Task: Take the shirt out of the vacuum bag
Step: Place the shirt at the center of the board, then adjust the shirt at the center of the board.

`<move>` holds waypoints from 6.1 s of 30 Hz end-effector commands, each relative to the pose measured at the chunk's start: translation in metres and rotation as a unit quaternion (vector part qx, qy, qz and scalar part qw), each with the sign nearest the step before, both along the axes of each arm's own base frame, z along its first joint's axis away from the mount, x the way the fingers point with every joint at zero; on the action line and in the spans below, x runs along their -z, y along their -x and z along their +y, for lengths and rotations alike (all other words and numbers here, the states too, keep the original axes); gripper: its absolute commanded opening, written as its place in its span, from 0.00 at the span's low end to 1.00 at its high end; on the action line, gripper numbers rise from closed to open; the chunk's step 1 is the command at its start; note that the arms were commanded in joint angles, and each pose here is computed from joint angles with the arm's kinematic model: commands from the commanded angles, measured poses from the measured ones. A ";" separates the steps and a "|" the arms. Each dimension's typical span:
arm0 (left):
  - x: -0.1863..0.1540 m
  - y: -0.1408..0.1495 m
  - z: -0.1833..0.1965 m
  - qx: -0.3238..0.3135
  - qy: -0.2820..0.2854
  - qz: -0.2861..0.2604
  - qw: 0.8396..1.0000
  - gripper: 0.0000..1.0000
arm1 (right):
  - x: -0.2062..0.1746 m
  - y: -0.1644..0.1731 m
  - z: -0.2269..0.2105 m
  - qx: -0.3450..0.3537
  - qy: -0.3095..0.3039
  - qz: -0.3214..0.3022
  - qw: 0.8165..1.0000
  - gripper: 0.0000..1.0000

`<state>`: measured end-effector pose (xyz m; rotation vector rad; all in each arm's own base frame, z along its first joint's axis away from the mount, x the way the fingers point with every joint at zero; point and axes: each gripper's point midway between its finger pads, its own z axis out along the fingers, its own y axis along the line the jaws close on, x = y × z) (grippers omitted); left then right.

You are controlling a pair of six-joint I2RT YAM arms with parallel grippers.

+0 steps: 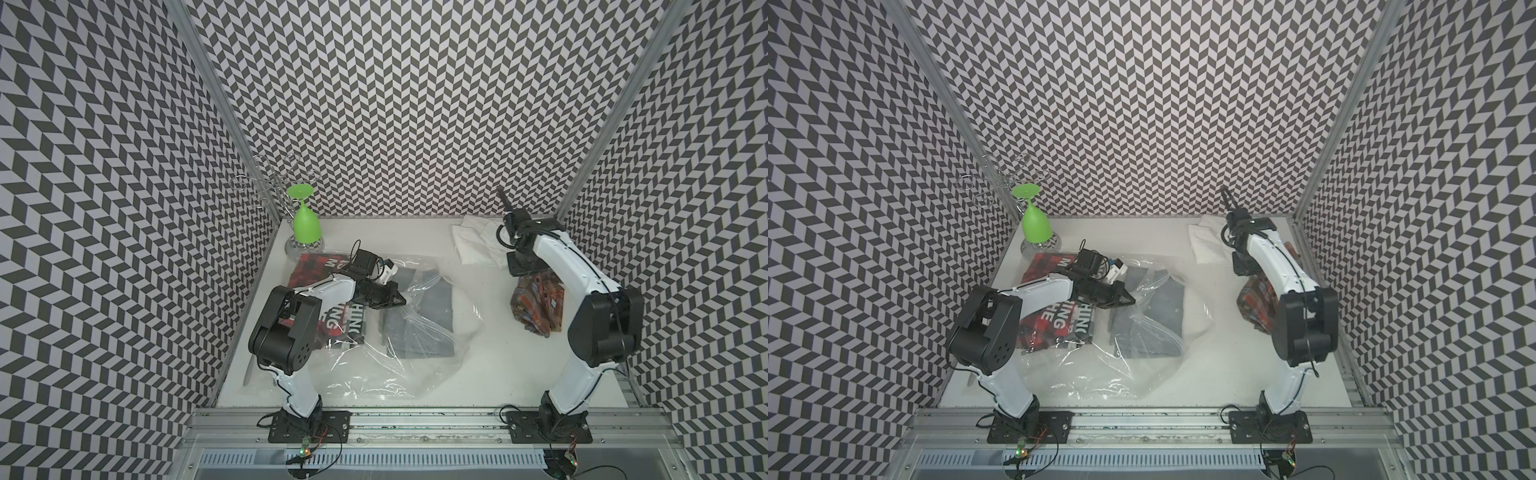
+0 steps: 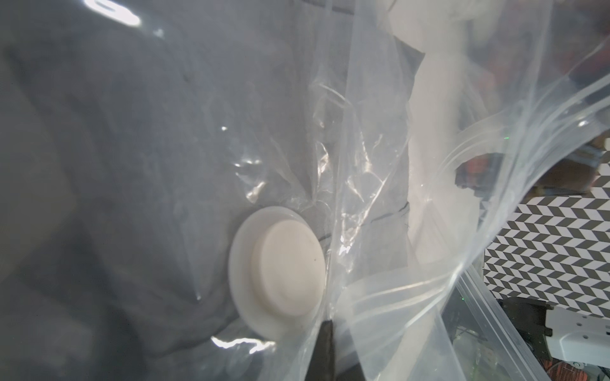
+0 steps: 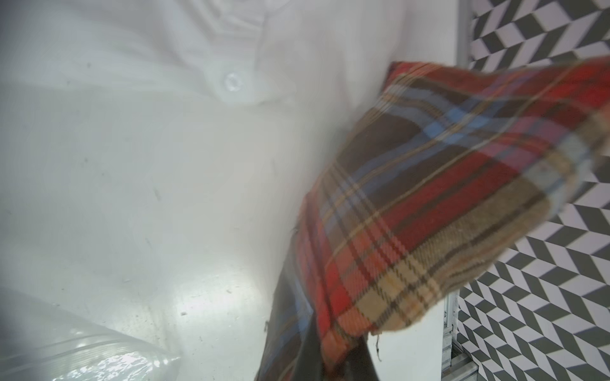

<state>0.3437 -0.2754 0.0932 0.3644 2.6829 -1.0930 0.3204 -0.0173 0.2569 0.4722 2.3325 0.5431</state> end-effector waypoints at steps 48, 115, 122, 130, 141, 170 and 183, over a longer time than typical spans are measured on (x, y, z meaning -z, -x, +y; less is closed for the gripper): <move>0.014 0.023 0.037 -0.021 0.035 0.025 0.999 0.00 | 0.090 -0.058 0.056 -0.095 0.350 0.225 0.904 0.00; 0.020 0.042 0.062 -0.039 0.013 0.031 0.999 0.00 | 0.098 0.014 0.199 -0.237 0.145 0.122 0.953 0.85; 0.020 0.040 0.061 -0.040 0.012 0.031 0.999 0.00 | 0.109 0.010 0.130 -0.141 0.077 0.136 0.978 0.76; 0.020 0.040 0.062 -0.039 0.010 0.029 0.999 0.00 | 0.167 0.028 0.096 -0.059 0.022 0.162 0.985 0.66; 0.022 0.035 0.061 -0.040 0.009 0.028 0.999 0.00 | 0.223 0.060 0.008 0.114 0.068 0.249 0.959 0.76; 0.025 0.030 0.055 -0.039 0.027 0.036 0.998 0.00 | 0.093 -0.030 -0.041 0.121 -0.153 0.029 0.980 0.87; 0.027 0.030 0.057 -0.039 0.019 0.036 0.998 0.00 | 0.140 -0.080 0.006 0.079 -0.141 0.100 0.982 0.86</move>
